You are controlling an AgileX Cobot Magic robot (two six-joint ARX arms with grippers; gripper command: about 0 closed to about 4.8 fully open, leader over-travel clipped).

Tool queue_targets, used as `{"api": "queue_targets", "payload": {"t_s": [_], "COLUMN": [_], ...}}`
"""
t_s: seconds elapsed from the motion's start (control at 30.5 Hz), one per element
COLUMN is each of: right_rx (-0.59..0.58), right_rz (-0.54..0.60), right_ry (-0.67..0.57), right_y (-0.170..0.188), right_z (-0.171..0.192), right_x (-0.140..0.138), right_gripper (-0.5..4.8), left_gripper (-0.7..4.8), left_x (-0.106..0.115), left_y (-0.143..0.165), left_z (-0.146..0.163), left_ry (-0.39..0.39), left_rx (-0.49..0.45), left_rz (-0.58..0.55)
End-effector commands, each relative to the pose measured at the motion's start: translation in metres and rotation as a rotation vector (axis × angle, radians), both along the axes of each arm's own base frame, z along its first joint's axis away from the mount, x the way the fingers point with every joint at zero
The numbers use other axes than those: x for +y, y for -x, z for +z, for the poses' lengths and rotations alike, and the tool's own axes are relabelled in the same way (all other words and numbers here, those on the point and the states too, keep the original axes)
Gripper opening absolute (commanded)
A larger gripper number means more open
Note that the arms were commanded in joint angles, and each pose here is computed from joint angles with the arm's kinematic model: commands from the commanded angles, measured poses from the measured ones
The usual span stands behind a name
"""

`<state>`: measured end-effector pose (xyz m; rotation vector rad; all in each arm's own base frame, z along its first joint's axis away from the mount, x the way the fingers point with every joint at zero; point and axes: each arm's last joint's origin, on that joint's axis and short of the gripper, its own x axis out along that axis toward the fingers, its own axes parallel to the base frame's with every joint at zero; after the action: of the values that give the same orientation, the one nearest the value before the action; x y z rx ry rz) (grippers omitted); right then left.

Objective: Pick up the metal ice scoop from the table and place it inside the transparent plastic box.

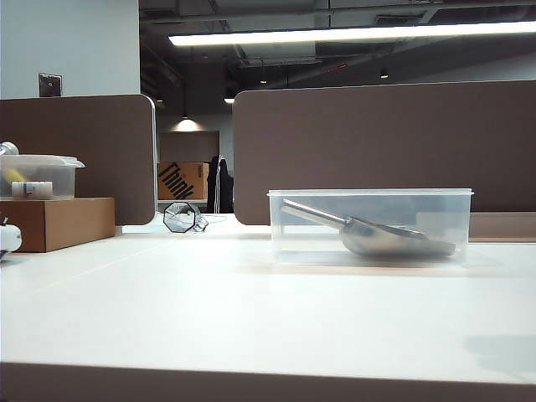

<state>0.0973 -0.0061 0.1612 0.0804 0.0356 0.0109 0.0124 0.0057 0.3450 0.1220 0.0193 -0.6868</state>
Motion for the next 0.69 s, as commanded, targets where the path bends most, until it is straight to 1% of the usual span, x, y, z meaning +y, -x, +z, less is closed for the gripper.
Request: {"api": "queue_targets", "payload": {"t_s": [0.03,0.23,0.3,0.69], "right_rx": [-0.014,-0.013,-0.013,-0.013], "right_rz": [0.000,0.000,0.000,0.000], "right_ry": [0.003,0.003,0.003,0.003], "right_y": [0.000,0.000,0.000,0.000], "right_z": [0.002,0.002,0.002,0.002], "right_x": [0.000,0.000,0.000,0.000], "right_gripper": [-0.01,-0.01,-0.01,-0.01], "left_gripper": [-0.05,-0.05,-0.05,-0.05], "left_x": [-0.005,-0.008,-0.007,-0.007], "left_y": [0.001,0.000,0.000,0.000], "left_z": [-0.008,-0.017,-0.019,-0.019], "left_ry": [-0.006,-0.020,0.000,-0.007], "left_rx": [0.013,0.057,0.100,0.103], "left_rz": [-0.097,-0.107,-0.100,-0.094]}}
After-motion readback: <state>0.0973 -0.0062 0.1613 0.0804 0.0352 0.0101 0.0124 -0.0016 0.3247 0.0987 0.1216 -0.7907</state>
